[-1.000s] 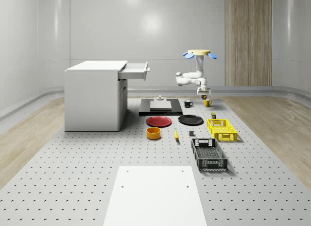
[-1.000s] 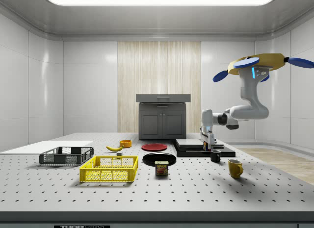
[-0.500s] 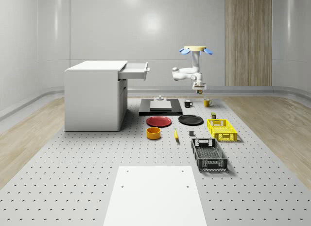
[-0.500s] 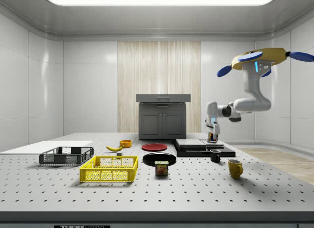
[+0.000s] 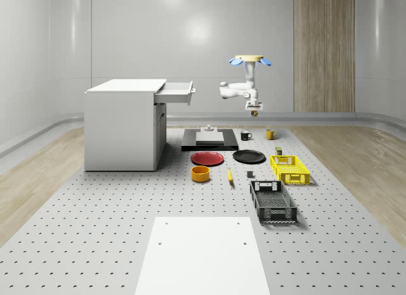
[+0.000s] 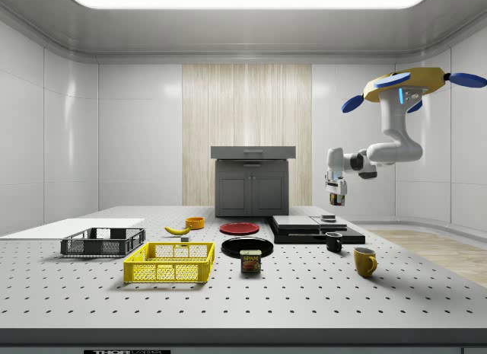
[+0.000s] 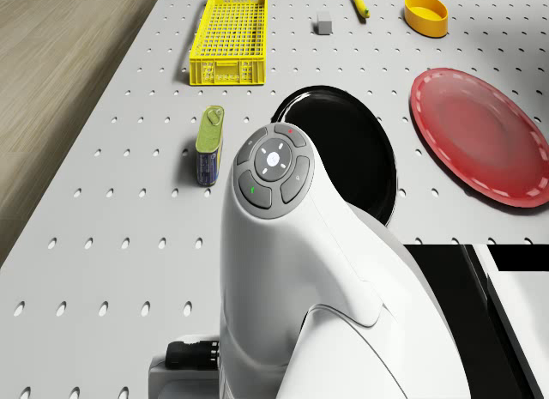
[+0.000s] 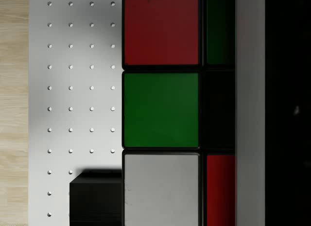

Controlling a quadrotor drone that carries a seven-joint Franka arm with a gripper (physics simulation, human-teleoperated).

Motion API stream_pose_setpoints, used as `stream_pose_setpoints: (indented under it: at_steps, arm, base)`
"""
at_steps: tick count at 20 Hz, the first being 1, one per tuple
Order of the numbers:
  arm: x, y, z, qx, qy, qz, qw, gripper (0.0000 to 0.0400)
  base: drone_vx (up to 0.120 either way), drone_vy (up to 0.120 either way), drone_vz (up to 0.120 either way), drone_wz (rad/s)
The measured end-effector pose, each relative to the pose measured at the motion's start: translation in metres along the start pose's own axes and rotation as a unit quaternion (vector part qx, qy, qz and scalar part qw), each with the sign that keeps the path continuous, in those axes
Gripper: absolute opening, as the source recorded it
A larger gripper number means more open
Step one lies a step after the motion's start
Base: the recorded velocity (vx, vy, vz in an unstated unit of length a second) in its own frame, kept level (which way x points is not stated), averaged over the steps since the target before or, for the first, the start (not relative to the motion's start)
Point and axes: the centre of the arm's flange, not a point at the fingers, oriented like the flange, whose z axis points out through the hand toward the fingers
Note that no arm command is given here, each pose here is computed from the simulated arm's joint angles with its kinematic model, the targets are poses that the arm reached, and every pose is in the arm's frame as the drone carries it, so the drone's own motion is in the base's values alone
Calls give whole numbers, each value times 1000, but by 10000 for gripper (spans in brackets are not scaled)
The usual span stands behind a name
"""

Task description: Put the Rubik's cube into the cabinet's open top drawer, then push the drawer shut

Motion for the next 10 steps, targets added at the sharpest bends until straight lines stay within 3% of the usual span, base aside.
stream_pose_setpoints:
  at_steps: [10]
  arm:
    - [0, 0, 0, 0, 0, 0, 1000, 325]
  base:
    - [-120, -120, 120, 0]
